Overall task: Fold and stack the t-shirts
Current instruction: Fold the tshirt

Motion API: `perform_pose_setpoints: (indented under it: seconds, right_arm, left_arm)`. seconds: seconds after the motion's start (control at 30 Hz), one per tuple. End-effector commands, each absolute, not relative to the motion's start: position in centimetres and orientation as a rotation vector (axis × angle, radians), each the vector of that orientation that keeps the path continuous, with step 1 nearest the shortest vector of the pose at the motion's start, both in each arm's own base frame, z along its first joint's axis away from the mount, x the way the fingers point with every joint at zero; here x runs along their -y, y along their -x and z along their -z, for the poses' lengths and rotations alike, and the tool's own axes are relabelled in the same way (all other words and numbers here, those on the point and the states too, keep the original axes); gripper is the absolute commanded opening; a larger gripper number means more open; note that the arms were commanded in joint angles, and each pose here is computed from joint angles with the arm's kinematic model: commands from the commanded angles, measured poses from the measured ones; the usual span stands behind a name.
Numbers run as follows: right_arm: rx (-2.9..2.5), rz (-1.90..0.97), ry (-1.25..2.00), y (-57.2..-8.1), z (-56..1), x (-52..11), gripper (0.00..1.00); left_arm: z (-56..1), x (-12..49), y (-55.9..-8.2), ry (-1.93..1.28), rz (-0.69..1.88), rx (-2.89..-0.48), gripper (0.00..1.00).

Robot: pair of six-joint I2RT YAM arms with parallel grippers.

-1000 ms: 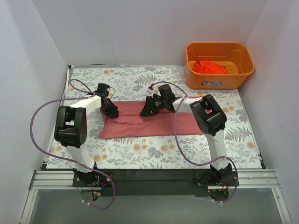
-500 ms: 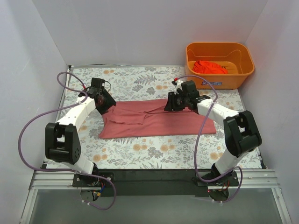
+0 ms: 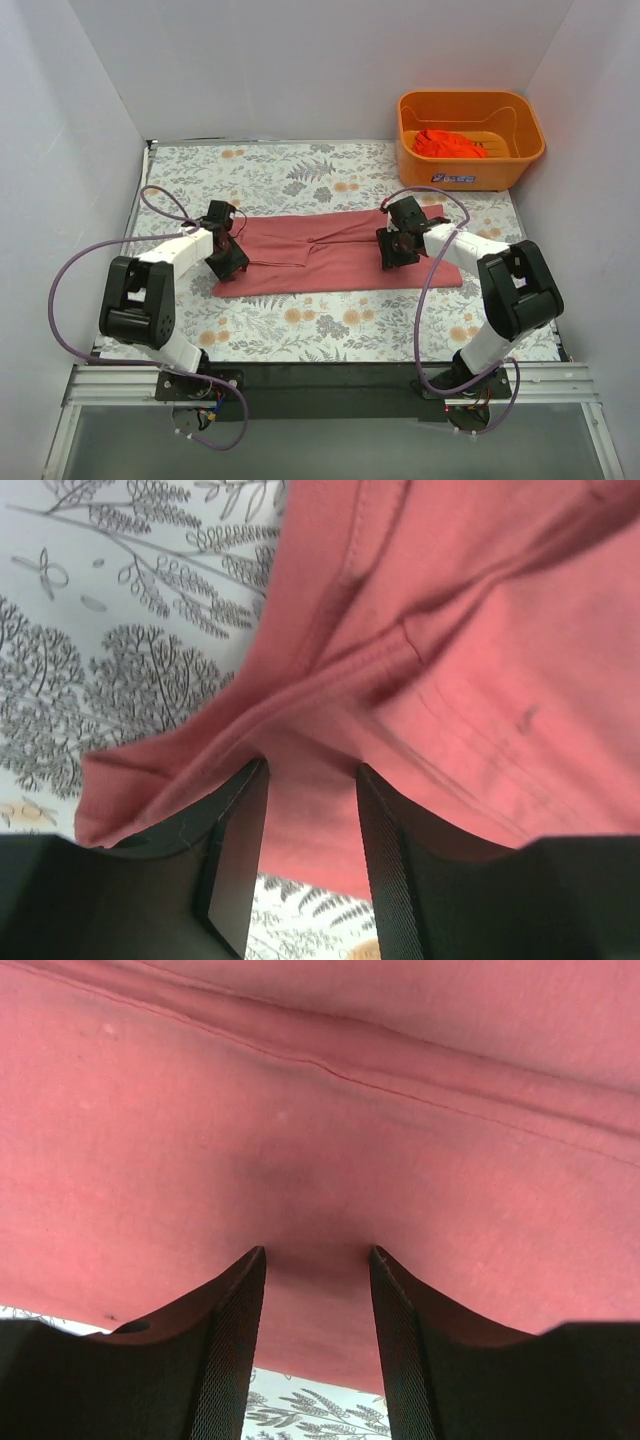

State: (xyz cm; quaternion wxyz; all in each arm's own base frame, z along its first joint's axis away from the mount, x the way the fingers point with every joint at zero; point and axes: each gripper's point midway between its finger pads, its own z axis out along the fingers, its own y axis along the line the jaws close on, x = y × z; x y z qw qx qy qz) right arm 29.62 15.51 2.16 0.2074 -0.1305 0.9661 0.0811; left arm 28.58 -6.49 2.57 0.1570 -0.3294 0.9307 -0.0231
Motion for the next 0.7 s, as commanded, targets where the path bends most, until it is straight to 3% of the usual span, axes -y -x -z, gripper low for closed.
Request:
perform_pose_setpoints:
  seconds: [0.0,0.17,0.4,0.5,0.63,0.67]
  right_arm:
    - [-2.800,-0.174,0.446,-26.2,-0.4,-14.7,0.53]
    - [-2.906,-0.213,0.514,-20.0,0.1,-15.8,0.53]
    - [-2.942,-0.583,0.911,-8.8,-1.8,-25.0,0.53]
    - [-2.857,-0.583,1.120,-7.1,-2.5,-28.0,0.52]
    - [-2.739,-0.601,1.122,-9.6,-4.9,-30.8,0.53]
    - [-2.711,-0.597,1.111,-10.3,-5.7,-30.9,0.53]
  left_arm:
    - [-2.0,5.4,-31.0,0.955,0.009,-2.601,0.39]
    - [0.3,4.7,-35.2,0.929,-0.102,-2.666,0.37]
    - [2.2,6.0,-44.7,0.788,-0.133,-2.709,0.39]
    - [1.2,7.5,-49.0,0.699,-0.088,-2.686,0.44]
    - [-1.3,8.8,-53.0,0.642,-0.008,-2.600,0.51]
    - [-2.6,8.8,-54.1,0.633,0.012,-2.549,0.57]
